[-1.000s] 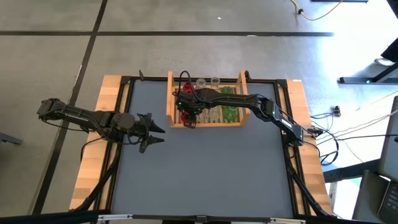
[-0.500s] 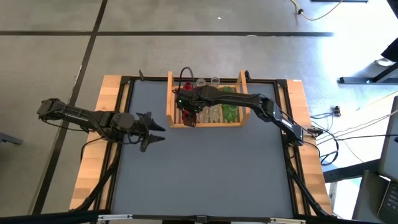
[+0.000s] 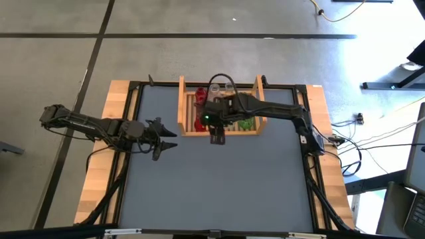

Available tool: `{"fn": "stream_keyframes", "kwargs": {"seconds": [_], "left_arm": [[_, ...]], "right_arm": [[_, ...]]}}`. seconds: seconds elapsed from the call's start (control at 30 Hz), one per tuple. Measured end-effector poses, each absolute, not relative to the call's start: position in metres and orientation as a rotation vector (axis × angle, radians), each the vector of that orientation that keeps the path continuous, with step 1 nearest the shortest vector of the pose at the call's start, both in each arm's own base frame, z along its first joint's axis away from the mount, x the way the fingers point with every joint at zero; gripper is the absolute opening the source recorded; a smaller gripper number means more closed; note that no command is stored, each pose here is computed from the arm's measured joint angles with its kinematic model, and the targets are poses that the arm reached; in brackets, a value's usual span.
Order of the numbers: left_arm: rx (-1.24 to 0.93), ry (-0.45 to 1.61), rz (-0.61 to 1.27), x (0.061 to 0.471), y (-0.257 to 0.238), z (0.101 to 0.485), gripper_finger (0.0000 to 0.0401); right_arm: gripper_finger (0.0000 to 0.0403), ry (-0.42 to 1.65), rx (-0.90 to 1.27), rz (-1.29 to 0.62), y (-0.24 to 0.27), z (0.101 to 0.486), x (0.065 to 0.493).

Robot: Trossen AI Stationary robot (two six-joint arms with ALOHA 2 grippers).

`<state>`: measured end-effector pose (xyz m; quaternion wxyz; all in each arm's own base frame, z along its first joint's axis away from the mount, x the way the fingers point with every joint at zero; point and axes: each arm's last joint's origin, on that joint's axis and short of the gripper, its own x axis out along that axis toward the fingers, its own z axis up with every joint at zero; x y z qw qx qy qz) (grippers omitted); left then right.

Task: Sort vases onto shelf
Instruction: Return to Home Position

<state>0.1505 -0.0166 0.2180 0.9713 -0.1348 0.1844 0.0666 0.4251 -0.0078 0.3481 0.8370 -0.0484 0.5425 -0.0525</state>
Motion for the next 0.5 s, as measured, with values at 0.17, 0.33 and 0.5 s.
{"fn": "stream_keyframes", "kwargs": {"seconds": [0.17,0.33,0.5], "left_arm": [[-0.226,0.375,0.141,0.150,-0.016,0.215,0.0206],[-0.222,0.391,0.144,0.149,-0.016,0.206,0.0206],[-0.214,0.370,0.138,0.150,-0.016,0.207,0.0206]], "right_arm": [[0.0213,1.152,-0.096,-0.098,0.006,0.368,0.403],[0.0212,1.069,-0.085,-0.104,0.006,0.373,0.381],[0.0212,0.963,-0.079,-0.129,0.002,0.366,0.338]]}}
